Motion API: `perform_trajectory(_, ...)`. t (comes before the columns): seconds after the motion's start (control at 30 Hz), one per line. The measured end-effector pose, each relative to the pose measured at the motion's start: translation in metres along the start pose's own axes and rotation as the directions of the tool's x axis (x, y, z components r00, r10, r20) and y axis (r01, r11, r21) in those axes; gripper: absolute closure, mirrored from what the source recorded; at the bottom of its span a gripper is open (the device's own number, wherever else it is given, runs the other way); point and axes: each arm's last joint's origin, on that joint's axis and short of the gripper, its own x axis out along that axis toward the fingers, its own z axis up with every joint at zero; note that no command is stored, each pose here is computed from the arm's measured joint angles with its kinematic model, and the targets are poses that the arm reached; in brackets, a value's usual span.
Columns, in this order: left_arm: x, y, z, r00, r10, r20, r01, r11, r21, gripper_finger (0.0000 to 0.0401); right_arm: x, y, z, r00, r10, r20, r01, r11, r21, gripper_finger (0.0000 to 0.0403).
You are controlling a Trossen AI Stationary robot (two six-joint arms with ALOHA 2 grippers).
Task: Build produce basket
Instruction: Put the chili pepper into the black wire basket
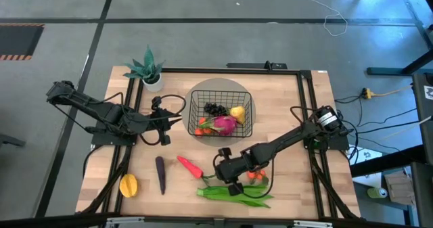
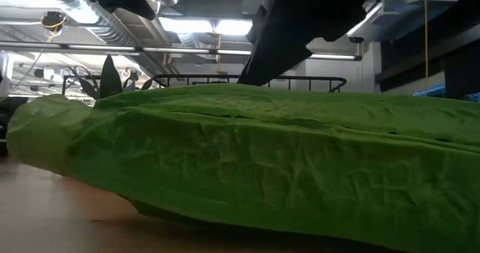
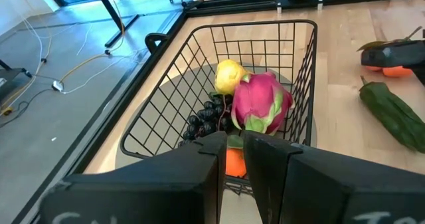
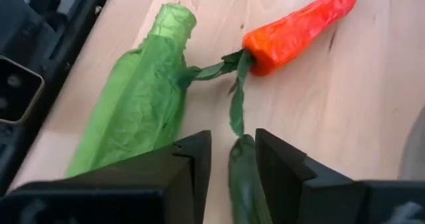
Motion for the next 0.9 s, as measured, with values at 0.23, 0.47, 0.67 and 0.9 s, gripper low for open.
perform_trajectory(0.23,0.0,0.0,0.0,1.0,0.0,0.0,0.0,1.0,0.0,0.0358,0.0,-0.001,0.0,0.999,-0.044,0.005,0.044,0.999,0.007,0.0295)
perform_trajectory(0.47,0.0,0.0,0.0,1.0,0.0,0.0,0.0,1.0,0.0,0.0358,0.0,-0.007,-0.002,0.995,-0.098,-0.019,0.099,0.991,0.091,0.0263)
perform_trajectory(0.67,0.0,0.0,0.0,1.0,0.0,0.0,0.0,1.0,0.0,0.0358,0.0,-0.006,-0.003,0.995,-0.094,-0.032,0.097,0.992,0.086,0.0208)
perform_trajectory(0.9,0.0,0.0,0.0,1.0,0.0,-0.001,0.0,1.0,0.0,0.0358,0.013,-0.005,-0.02,0.985,-0.09,-0.149,0.09,0.996,-0.006,0.0193)
